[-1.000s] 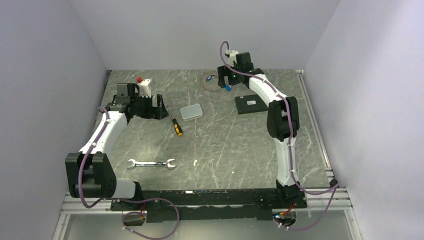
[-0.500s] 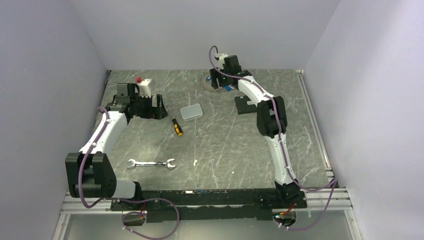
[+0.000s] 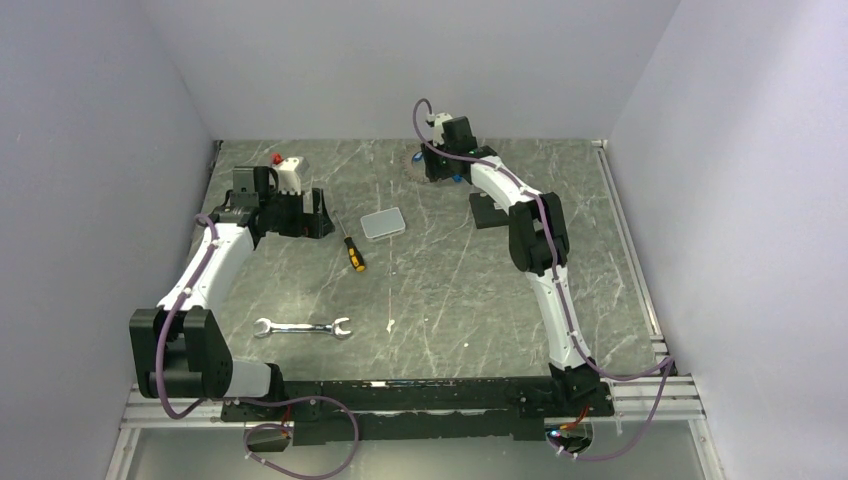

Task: Remove the keys from the keyring

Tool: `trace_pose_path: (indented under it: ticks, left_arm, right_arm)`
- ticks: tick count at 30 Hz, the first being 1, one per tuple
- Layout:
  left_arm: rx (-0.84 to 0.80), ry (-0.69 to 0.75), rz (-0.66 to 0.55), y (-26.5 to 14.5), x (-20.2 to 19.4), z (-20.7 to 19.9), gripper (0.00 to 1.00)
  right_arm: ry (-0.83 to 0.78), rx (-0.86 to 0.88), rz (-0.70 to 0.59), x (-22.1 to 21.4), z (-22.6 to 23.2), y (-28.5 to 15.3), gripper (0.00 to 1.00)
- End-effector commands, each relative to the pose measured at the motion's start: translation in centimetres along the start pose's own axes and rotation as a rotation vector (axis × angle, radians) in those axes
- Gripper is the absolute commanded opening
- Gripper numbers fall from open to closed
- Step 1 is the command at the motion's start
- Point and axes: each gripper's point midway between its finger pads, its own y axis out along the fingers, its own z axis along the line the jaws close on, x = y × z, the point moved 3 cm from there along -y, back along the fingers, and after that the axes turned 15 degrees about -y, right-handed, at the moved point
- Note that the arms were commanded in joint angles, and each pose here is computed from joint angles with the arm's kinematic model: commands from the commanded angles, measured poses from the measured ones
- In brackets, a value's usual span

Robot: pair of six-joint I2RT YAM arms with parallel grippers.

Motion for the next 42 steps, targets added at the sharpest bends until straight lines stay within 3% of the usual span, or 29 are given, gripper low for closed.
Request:
trace_pose_path:
  ticks: [1, 13, 18, 24, 27, 42]
  left_arm:
    - [-0.025, 0.032, -0.076, -1.1, 2.0, -1.2, 1.0]
    - [-0.023, 0.029, -0.068, -0.8, 1.8, -1.0, 0.99]
    - [-0.021, 0.028, -0.065, -0.8, 1.8, -1.0, 0.99]
    - [-0.025, 0.03, -0.063, -0.8, 1.8, -1.0, 1.0]
    - [-0.041, 0.031, -0.054, -0.8, 1.7, -1.2, 1.0]
    - [-0.071, 0.04, -0.05, -1.0, 1.5, -1.7, 0.99]
  right_arm:
    - [0.007, -0.044, -0.029, 0.3, -0.8, 0.8, 0.51]
    - [0.0, -0.07, -0.001, -1.2, -0.7, 2.1, 0.46]
    - [0.001, -0.081, 0.006, -1.4, -0.8, 2.0, 0.35]
    - [-0.035, -0.099, 0.017, -0.7, -1.3, 0.7, 0.08]
    - [-0.048, -0.104, 0.021, -0.3, -1.4, -0.3, 0.0]
    - [-0.073, -0.025, -0.039, 3.2, -0.5, -8.7, 0.0]
